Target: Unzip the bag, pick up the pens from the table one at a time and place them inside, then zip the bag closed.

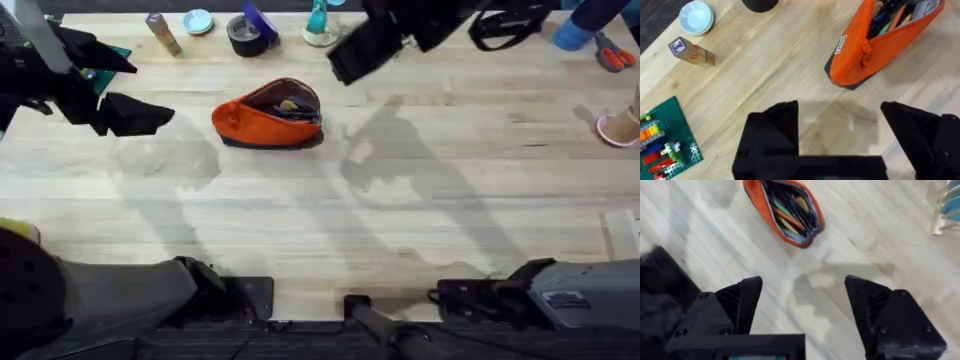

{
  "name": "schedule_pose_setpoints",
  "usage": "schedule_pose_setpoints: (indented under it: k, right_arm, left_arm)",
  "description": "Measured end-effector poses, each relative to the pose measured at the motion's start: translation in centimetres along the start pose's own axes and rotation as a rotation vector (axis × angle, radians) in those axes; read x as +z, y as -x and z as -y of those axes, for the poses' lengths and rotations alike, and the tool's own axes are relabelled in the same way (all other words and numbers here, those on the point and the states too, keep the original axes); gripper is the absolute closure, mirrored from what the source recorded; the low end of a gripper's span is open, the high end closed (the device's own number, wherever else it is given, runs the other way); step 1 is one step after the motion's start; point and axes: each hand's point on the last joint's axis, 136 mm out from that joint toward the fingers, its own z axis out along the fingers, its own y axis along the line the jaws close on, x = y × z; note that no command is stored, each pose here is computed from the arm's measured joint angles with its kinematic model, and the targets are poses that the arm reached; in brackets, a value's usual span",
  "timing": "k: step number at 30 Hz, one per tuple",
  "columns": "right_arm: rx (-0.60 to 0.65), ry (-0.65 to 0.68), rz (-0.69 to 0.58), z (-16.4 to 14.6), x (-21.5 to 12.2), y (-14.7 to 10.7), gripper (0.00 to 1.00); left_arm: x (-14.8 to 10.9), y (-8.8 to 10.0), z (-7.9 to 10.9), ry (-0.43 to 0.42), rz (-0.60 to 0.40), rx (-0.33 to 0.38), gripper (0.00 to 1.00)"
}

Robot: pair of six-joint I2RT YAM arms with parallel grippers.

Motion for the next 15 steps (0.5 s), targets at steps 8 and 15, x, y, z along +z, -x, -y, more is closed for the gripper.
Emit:
schedule_pose_setpoints:
  k: [8,15]
  right_arm:
    - [0.091,0.025,0.054,-4.1,0.6,1.7,0.005]
    - [0.118,0.067,0.038,-6.8,2.1,2.0,0.005]
  left_arm:
    - [0.0,0.0,-0.2,0.008,-0.003,0.011,0.008]
    - [0.0,0.0,-0.2,0.007,-0.003,0.011,0.008]
